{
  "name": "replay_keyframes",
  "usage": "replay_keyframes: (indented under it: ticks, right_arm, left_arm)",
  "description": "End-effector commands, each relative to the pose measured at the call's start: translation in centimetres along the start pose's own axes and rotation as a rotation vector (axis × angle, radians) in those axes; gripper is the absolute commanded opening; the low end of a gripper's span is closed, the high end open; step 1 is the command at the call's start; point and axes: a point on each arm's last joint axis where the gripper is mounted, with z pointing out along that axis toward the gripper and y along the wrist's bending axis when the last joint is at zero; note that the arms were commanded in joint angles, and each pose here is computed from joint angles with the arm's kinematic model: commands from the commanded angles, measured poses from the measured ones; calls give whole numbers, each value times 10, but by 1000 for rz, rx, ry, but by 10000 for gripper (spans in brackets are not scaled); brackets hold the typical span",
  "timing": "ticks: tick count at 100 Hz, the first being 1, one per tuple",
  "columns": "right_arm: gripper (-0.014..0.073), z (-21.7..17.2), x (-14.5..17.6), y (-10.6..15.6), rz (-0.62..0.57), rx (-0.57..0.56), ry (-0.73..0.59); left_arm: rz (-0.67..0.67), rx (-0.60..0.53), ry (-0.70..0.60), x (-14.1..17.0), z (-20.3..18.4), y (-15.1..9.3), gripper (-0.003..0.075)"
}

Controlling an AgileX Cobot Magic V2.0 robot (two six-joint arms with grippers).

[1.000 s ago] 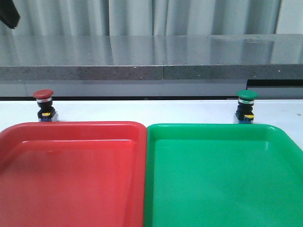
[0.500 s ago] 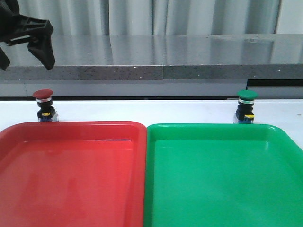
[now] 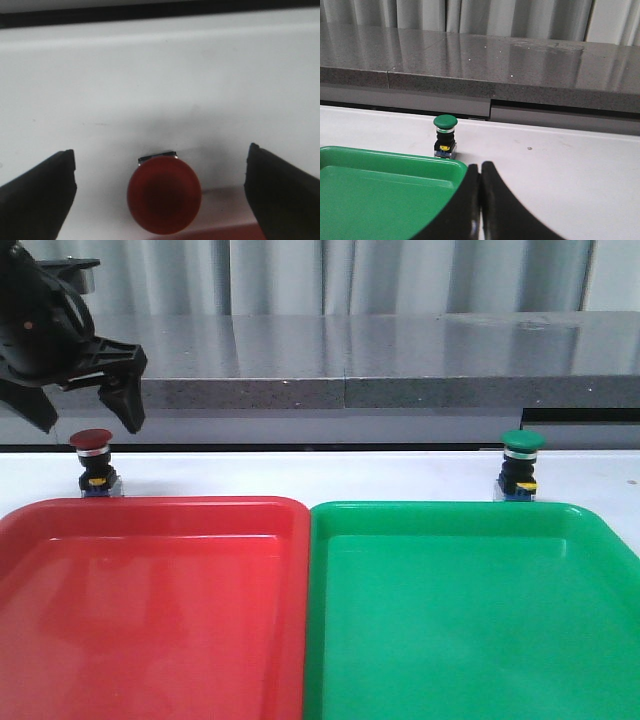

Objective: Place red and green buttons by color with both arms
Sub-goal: 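Lower the open left gripper over the red-capped button, then close the left gripper on the red button cap and lift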

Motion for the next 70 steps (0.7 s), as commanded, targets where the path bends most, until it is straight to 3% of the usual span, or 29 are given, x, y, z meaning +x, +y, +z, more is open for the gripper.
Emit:
replay_keyframes:
  ticks: [1, 29, 70]
  right_arm:
    - [-67, -2, -12, -1, 6, 14, -106]
    - [-67, -2, -12, -1, 6, 14, -106]
    - [-67, -2, -12, -1, 6, 14, -106]
  left_arm:
    - [6, 17, -114, -18, -20, -7, 640]
    - [9, 18, -89, -14, -9, -9, 615]
    - [9, 17, -80, -13, -5, -9, 294]
